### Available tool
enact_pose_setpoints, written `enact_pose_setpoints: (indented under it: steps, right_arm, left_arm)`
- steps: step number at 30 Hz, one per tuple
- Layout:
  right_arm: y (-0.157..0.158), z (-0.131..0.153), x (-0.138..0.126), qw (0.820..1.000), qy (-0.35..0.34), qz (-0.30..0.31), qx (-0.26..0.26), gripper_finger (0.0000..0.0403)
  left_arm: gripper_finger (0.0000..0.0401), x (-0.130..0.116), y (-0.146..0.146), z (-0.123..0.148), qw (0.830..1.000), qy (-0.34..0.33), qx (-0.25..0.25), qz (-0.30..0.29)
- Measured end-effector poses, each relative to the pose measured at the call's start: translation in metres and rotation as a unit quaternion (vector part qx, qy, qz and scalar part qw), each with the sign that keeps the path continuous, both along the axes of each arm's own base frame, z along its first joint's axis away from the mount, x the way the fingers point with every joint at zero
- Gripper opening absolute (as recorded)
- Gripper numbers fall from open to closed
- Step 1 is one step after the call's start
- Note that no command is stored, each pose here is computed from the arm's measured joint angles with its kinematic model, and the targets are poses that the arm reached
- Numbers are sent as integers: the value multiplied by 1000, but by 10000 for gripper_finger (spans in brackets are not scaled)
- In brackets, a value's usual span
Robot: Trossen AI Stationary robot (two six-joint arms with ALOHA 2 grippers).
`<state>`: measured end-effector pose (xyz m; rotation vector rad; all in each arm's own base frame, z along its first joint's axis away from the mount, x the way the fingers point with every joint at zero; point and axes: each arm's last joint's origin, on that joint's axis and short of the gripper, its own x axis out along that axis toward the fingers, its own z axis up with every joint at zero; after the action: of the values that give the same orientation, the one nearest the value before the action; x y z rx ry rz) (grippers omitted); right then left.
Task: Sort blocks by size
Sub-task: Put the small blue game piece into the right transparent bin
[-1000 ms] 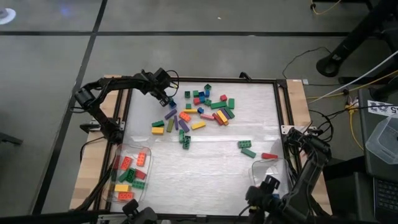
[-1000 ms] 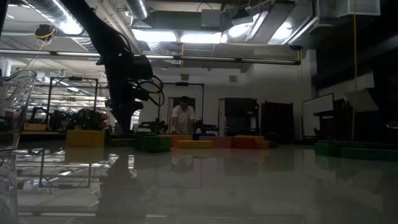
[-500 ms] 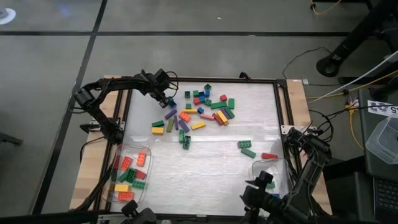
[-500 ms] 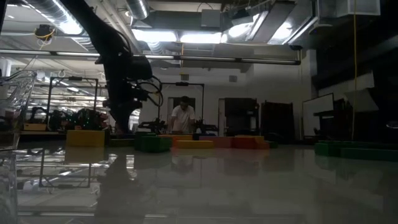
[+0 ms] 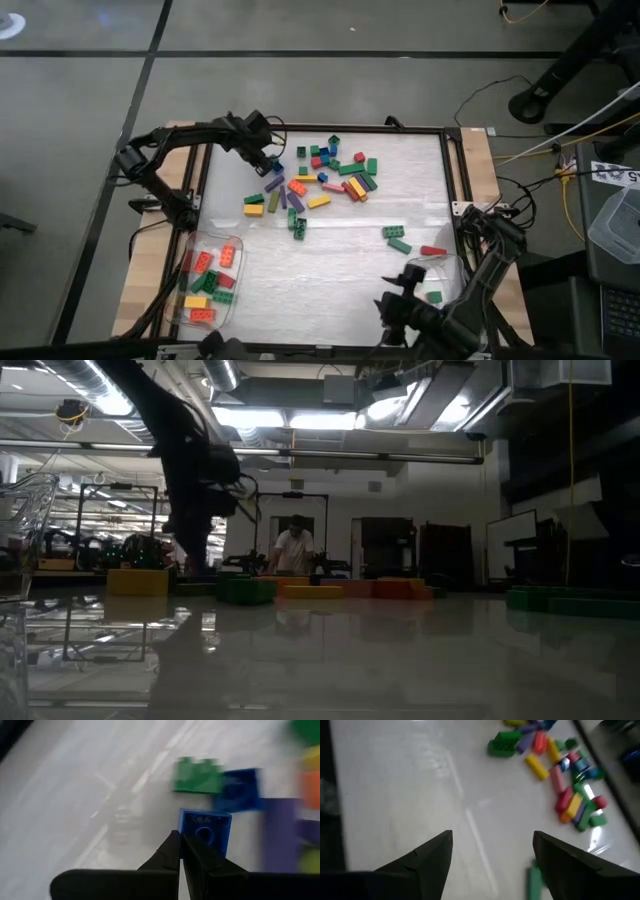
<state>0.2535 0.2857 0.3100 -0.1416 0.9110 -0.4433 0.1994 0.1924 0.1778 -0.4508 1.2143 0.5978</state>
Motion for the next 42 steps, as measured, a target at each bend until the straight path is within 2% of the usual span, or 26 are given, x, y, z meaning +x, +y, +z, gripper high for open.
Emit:
enact_pose_setpoints:
  steps: [5, 10, 13, 16, 19, 26, 35, 42]
  right_arm:
    - [-19, 1, 20, 998, 9, 22, -64, 276]
    - [-39, 3, 45, 988, 12, 52, -142, 276]
    - [-51, 4, 65, 978, 18, 79, -190, 276]
    - [-64, 6, 86, 970, 31, 112, -213, 276]
    - [-78, 7, 106, 963, 47, 155, -216, 276]
    - [-102, 13, 142, 955, 29, 244, -166, 276]
    - [-114, 18, 160, 941, -3, 298, -158, 276]
    - [-106, 6, 169, 922, 5, 352, -164, 276]
  left_arm:
    - [0, -3, -14, 24, 993, -97, -62, -5]
    - [0, 2, -41, 47, 964, -200, -165, -52]
    - [0, 12, -61, 55, 953, -219, -191, -84]
    - [0, 24, -83, 57, 948, -214, -211, -107]
    - [0, 37, -105, 59, 941, -218, -223, -134]
    - [0, 64, -147, 70, 913, -274, -229, -199]
    - [0, 78, -186, 80, 878, -321, -240, -260]
    - [0, 84, -207, 91, 836, -365, -269, -308]
